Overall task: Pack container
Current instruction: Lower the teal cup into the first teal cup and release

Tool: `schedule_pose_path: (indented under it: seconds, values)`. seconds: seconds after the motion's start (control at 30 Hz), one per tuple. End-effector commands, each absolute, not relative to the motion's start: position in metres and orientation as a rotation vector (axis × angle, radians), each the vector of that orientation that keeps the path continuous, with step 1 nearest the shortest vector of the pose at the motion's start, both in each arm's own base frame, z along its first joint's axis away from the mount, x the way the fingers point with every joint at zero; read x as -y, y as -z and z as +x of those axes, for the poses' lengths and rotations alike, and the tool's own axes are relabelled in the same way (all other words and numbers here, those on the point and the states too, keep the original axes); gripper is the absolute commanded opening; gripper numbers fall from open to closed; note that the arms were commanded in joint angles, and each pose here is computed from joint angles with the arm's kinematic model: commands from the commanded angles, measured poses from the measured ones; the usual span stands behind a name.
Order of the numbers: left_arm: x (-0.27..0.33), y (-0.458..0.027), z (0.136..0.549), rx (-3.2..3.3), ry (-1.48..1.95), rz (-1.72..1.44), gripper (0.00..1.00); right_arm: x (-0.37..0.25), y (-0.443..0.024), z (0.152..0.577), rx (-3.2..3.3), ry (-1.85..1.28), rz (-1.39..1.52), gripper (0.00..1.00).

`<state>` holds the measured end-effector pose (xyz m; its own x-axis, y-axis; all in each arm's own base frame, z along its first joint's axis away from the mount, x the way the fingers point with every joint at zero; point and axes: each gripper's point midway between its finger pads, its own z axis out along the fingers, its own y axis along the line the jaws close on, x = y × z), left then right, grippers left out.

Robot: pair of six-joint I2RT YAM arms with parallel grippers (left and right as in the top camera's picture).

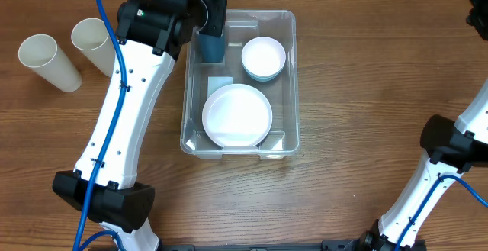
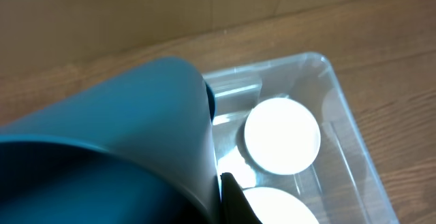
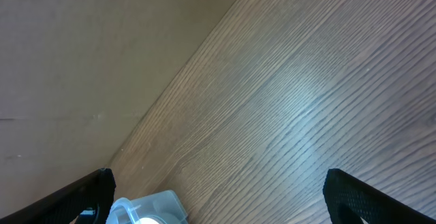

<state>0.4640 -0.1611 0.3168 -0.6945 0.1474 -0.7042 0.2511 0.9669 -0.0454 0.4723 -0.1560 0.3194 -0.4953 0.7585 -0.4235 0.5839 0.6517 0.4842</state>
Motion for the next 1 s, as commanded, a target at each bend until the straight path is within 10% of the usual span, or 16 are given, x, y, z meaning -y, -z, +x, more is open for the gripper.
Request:
schedule_pose_path:
  seconds: [0.0, 0.3, 0.5, 0.97]
  values:
    - [0.161, -0.31, 0.466, -2.366, 0.149, 0.304, 0.04, 0.155, -0.328, 0.47, -2.232, -0.367, 1.031, 1.0]
    - [0.166, -0.276, 0.479, -2.432, 0.133, 0.314, 0.04, 0.155, -0.328, 0.47, -2.232, -0.367, 1.031, 1.0]
    - [0.168, -0.279, 0.486, -2.404, 0.139, 0.309, 0.5, 0.155, -0.328, 0.47, -2.232, -0.367, 1.031, 1.0]
    - [0.127, -0.304, 0.468, -2.402, -0.012, 0.07, 0.68, 0.155, -0.328, 0.47, -2.232, -0.367, 1.031, 1.0]
